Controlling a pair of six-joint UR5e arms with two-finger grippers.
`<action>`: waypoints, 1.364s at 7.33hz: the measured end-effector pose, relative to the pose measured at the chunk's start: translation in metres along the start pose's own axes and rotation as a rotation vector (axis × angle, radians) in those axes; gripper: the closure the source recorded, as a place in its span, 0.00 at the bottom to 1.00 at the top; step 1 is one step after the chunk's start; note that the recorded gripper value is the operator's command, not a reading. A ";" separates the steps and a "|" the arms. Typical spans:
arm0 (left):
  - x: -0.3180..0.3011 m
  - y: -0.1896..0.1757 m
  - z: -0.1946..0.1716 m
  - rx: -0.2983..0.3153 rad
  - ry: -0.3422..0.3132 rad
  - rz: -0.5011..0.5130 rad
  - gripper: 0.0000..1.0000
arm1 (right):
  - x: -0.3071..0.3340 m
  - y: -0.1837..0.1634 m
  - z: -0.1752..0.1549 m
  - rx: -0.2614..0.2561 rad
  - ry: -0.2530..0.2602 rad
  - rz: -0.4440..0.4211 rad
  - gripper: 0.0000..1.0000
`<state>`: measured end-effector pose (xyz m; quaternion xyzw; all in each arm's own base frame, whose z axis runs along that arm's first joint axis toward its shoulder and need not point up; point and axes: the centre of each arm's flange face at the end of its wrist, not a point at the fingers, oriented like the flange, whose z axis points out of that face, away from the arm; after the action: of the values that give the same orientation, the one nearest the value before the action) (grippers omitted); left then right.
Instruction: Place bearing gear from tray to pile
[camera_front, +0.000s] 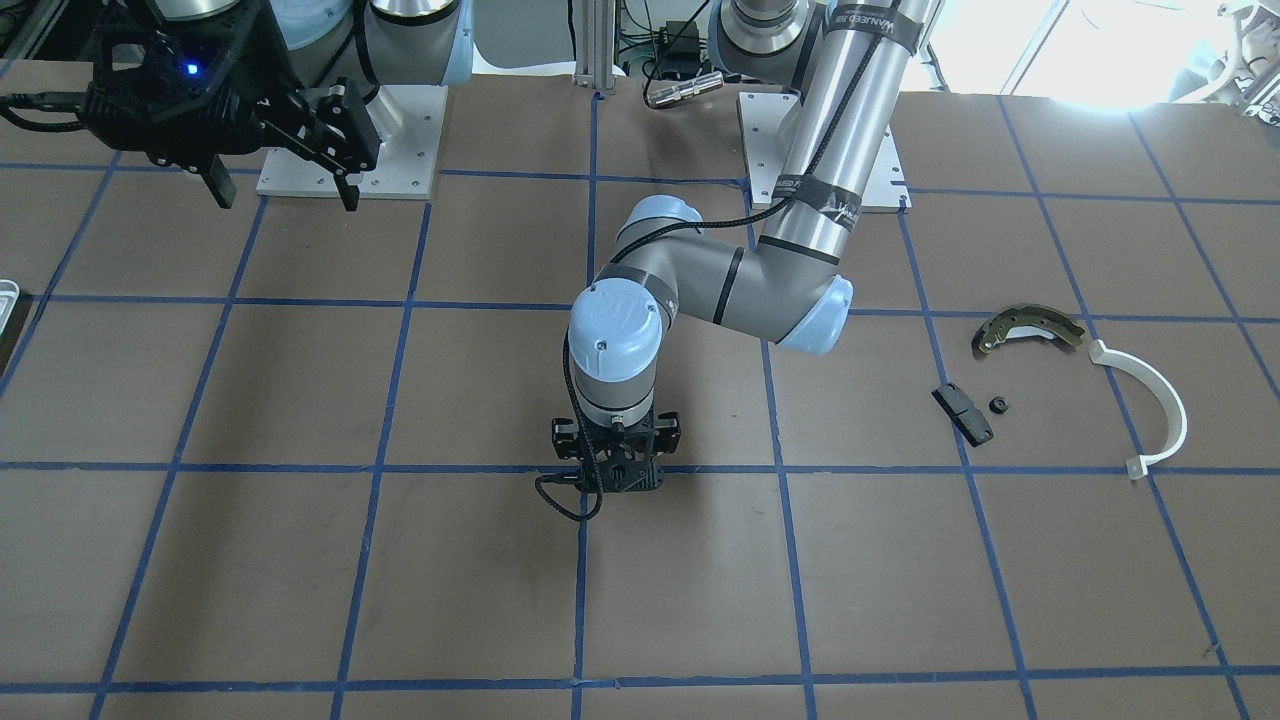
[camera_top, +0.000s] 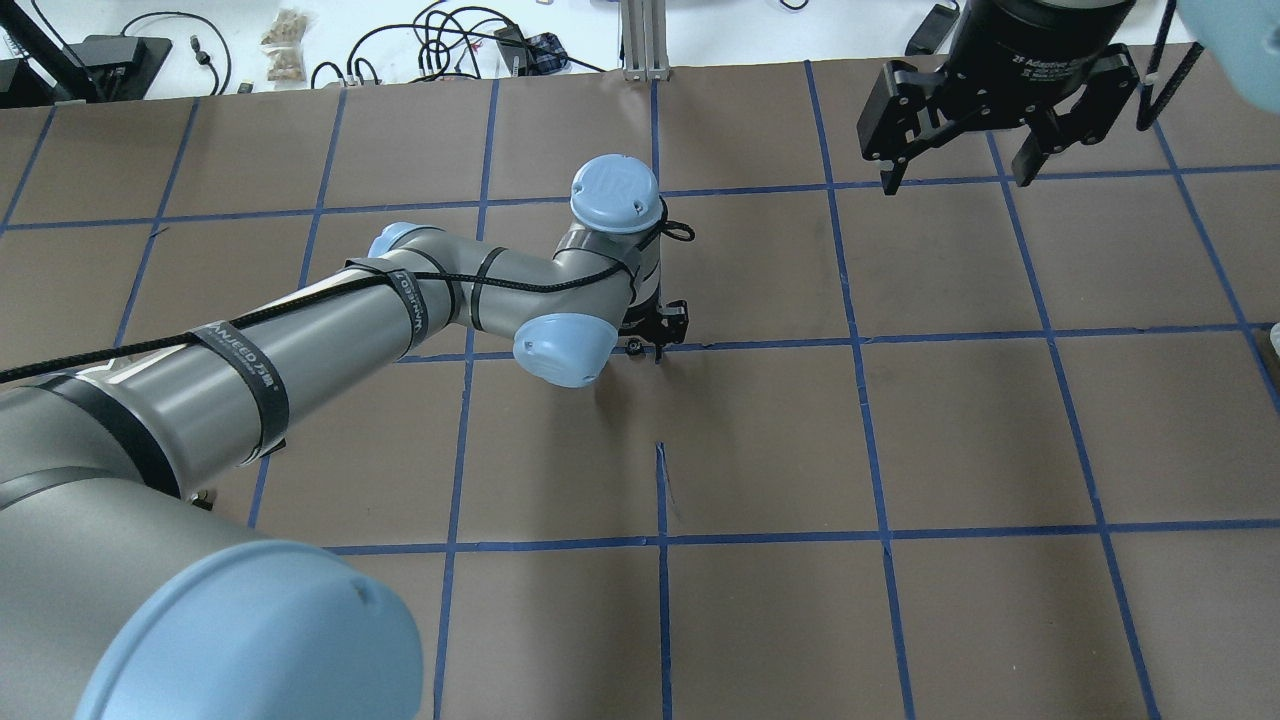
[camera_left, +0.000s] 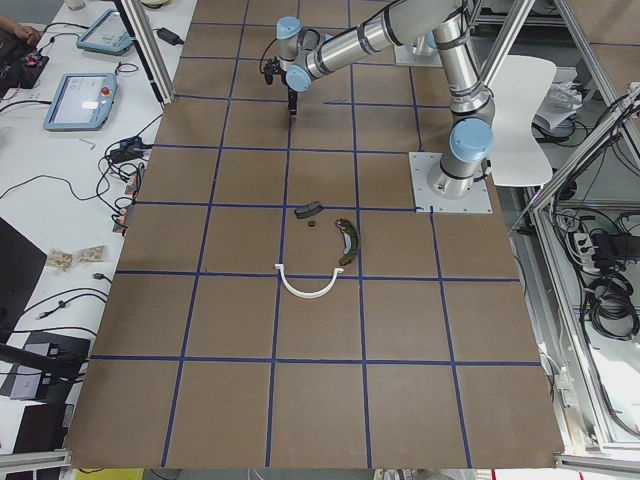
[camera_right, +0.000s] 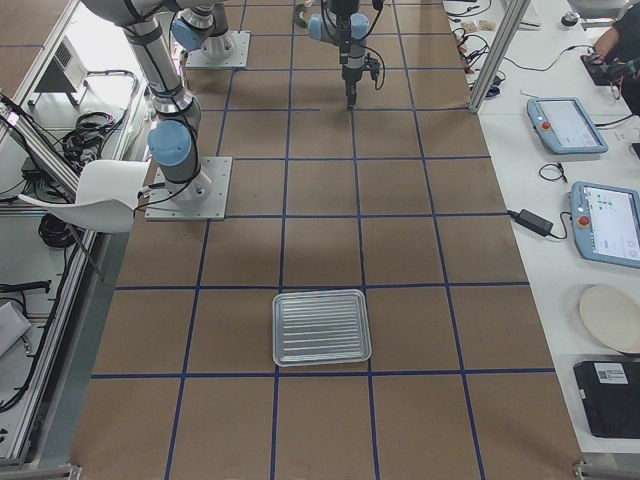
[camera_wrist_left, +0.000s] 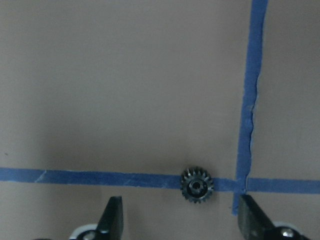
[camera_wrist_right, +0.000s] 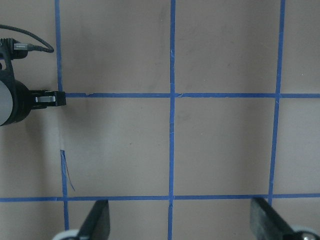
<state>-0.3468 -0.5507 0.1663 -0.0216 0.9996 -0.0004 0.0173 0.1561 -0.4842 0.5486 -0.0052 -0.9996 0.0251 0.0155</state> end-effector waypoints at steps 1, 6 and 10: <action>0.002 -0.003 -0.001 0.006 0.002 0.003 0.67 | 0.000 -0.001 0.000 0.005 -0.001 0.010 0.00; 0.001 -0.006 -0.013 0.024 0.005 0.021 0.89 | -0.001 -0.001 0.003 -0.002 -0.004 0.013 0.00; -0.169 -0.048 -0.100 -0.028 -0.039 0.089 0.91 | -0.001 -0.001 0.004 -0.005 -0.001 0.010 0.00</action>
<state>-0.1795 -0.5911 0.2721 0.0224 0.9990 0.0148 0.0366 0.1571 -0.4856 0.5451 -0.0101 -0.9996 0.0229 0.0150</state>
